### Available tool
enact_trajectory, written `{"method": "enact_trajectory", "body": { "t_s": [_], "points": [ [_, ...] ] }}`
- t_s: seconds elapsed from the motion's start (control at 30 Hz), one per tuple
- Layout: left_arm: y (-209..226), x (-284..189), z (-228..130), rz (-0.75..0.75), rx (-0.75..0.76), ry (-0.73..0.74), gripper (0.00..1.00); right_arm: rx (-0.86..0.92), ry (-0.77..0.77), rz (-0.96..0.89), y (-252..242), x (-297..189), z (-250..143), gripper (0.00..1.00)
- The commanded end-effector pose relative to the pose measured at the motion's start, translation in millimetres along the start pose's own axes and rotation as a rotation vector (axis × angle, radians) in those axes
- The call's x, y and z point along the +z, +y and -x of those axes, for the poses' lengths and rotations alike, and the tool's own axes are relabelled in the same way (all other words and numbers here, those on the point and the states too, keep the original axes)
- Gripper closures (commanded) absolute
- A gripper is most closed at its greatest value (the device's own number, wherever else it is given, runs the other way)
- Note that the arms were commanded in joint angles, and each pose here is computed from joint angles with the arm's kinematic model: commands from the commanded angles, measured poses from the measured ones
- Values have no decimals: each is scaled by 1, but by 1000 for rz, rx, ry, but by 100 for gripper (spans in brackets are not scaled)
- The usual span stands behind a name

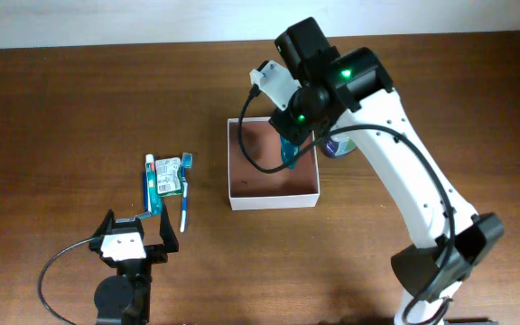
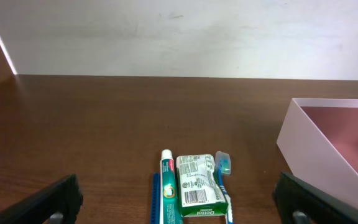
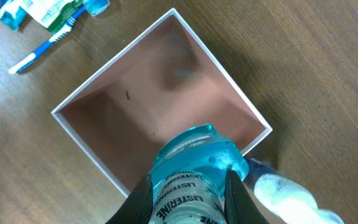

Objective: Pack container
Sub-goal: 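Lift the Listerine bottle and carry it left over the pink box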

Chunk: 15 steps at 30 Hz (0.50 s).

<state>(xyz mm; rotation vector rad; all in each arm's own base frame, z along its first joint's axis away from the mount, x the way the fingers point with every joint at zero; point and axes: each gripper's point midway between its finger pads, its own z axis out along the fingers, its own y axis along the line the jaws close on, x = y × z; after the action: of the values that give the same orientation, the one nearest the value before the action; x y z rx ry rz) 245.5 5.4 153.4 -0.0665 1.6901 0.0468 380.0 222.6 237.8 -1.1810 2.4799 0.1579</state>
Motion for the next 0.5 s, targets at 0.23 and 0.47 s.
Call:
{"method": "enact_trajectory", "body": {
  "t_s": [0.23,0.47],
  "points": [
    [2,1,-3,10,-3,5,0,-42,9,-92,-20,11,8,89],
    [2,1,-3,12,-3,5,0,-36,21,-89,-24,25,9,89]
  ]
}}
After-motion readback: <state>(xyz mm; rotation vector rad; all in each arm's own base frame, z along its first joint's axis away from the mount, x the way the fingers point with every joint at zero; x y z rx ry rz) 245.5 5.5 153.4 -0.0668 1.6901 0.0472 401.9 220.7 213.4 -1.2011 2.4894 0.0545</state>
